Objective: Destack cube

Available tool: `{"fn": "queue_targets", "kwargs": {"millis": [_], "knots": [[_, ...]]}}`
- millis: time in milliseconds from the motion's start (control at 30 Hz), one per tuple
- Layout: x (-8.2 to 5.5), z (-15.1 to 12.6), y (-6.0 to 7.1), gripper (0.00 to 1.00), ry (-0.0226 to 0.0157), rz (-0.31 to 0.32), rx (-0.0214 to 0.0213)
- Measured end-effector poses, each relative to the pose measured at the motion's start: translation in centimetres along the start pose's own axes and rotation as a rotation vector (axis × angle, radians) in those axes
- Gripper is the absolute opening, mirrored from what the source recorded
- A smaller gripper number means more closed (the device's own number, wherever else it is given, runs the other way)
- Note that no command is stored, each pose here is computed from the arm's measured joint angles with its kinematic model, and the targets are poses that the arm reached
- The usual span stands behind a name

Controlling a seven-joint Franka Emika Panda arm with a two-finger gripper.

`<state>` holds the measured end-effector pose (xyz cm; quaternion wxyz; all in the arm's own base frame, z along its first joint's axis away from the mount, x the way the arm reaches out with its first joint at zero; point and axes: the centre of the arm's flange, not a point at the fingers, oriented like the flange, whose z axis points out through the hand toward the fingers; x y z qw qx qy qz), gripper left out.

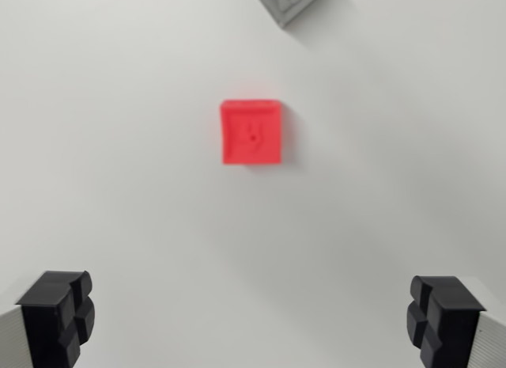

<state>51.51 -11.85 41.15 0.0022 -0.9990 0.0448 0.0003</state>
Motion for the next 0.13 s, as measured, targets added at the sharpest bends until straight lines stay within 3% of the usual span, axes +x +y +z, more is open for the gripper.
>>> {"fn": "queue_targets", "kwargs": {"millis": [133], "knots": [[0.00,0.00,0.00,1.00,0.0000,0.000,0.0000]]}}
